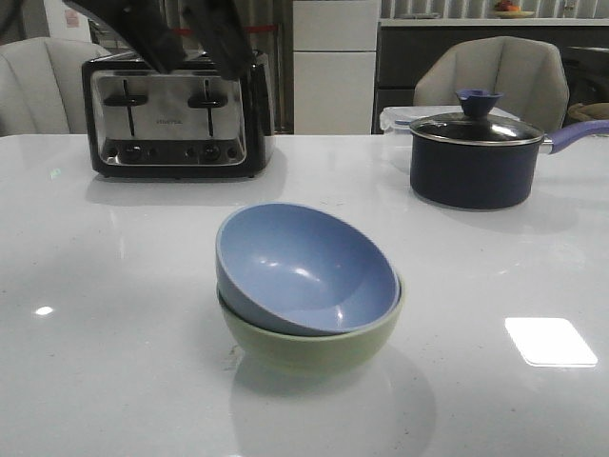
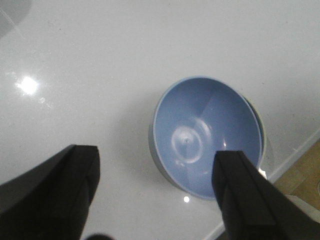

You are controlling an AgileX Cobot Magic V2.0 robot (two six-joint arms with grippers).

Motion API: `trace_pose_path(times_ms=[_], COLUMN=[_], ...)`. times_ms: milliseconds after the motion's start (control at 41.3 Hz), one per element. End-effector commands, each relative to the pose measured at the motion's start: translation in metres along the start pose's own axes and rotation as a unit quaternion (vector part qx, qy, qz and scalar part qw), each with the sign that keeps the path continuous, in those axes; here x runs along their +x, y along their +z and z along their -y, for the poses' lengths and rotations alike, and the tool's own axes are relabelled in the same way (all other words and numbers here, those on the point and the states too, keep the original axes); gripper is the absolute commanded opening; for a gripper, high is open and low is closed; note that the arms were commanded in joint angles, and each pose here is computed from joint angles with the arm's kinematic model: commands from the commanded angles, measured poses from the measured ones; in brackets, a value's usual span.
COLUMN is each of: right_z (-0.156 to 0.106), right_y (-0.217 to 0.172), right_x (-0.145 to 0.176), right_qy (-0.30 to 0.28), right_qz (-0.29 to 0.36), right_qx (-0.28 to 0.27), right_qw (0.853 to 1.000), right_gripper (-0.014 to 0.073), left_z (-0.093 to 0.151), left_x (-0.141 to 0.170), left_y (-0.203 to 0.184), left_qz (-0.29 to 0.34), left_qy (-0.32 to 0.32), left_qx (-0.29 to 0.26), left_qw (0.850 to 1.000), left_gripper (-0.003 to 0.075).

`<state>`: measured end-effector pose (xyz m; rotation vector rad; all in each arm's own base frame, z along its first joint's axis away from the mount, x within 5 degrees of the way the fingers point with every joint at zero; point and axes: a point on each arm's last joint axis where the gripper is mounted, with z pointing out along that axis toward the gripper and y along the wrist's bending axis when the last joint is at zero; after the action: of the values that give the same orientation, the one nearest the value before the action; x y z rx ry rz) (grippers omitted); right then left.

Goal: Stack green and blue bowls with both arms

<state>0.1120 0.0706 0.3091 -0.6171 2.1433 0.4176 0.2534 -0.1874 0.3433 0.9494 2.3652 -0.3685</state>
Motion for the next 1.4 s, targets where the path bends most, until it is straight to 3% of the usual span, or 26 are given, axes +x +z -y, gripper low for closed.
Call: trace_pose_path(times_ms=[0, 291, 557, 896, 993, 1235, 1332, 1380], right_z=[0.0, 0.0, 0.0, 0.0, 0.0, 0.0, 0.001, 0.002], right_y=[-0.006, -0.006, -0.006, -0.006, -0.006, -0.006, -0.006, -0.006], right_x=[-0.013, -0.013, -0.013, -0.013, -0.013, -0.013, -0.013, -0.012], right_qy=[-0.003, -0.003, -0.003, -0.002, -0.003, -0.005, -0.012, -0.019], right_qz=[0.047, 0.047, 0.046, 0.047, 0.047, 0.045, 0.044, 0.042], right_qx=[0.005, 0.005, 0.005, 0.005, 0.005, 0.007, 0.012, 0.017], right_qw=[0.999, 0.999, 0.999, 0.999, 0.999, 0.999, 0.999, 0.999], right_gripper=[0.0406, 0.0406, 0.0406, 0.0406, 0.0372, 0.0079, 0.0021, 0.0027], left_z=[0.009, 0.018, 0.02, 0.023, 0.023, 0.023, 0.023, 0.023], left_x=[0.01, 0.086, 0.142, 0.166, 0.165, 0.164, 0.163, 0.163], left_y=[-0.042, -0.087, -0.121, -0.129, -0.128, -0.129, -0.129, -0.129], left_qz=[0.07, 0.086, 0.141, 0.182, 0.186, 0.196, 0.198, 0.199], left_qy=[0.008, 0.031, -0.018, -0.024, -0.023, -0.022, -0.022, -0.022], left_qx=[-0.009, -0.045, -0.096, -0.101, -0.101, -0.101, -0.101, -0.101], left_qw=[0.997, 0.995, 0.985, 0.978, 0.977, 0.975, 0.975, 0.974], left_gripper=[0.053, 0.0529, 0.0528, 0.0522, 0.044, 0.0171, 0.0095, 0.0096])
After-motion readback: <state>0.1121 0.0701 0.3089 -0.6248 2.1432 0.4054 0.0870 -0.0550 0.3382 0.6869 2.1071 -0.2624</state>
